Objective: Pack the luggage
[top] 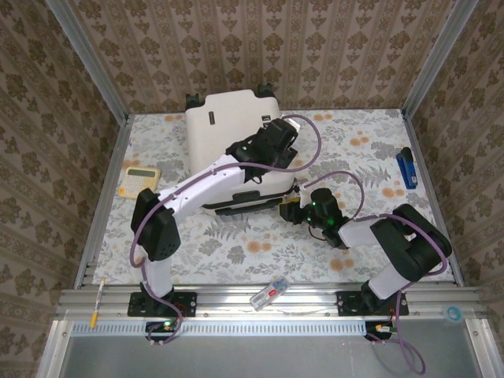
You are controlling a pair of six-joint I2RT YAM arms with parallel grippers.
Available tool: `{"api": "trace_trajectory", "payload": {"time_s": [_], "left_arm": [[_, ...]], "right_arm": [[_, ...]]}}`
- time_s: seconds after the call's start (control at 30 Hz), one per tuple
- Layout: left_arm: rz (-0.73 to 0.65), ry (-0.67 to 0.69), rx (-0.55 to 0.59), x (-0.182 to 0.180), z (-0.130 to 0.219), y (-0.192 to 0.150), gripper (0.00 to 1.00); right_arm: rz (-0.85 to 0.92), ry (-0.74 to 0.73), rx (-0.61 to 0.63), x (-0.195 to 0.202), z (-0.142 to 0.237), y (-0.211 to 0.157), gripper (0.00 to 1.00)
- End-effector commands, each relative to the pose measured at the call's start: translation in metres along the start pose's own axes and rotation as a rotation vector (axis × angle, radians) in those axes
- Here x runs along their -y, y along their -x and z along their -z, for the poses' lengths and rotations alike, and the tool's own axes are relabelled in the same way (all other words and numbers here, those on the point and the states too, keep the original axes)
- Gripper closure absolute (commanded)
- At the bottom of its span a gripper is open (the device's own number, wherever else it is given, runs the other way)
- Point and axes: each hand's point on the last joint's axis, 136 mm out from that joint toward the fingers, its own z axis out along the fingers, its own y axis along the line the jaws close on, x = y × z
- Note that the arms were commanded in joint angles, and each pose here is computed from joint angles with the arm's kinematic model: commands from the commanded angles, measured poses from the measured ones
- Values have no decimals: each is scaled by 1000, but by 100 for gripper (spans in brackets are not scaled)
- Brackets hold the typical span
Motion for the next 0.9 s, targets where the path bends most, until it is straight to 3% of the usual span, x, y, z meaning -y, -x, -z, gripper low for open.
{"api": "trace_trajectory", "payload": {"time_s": [0.0,0.1,0.3,0.4,0.57,0.77,0.87], "left_arm": [[18,27,-38,-14,16,-13,23],[23,43,-37,-17,19,-18,23],[24,69,-40,-24,25,-22,23],[31,61,-31,-24,27,-22,23],[39,60,-17,-26,32,-23,22],[40,53,0,-26,36,-22,22],[39,47,-1,-25,35,-22,22]], "right_arm": [[34,7,145,-10,0,49,64],[52,-1,174,-13,9,61,66],[97,15,221,-28,29,90,79],[123,22,223,-34,35,100,100],[152,69,256,-51,49,121,100],[133,58,218,-45,41,107,100],[142,55,249,-48,46,122,100]]}}
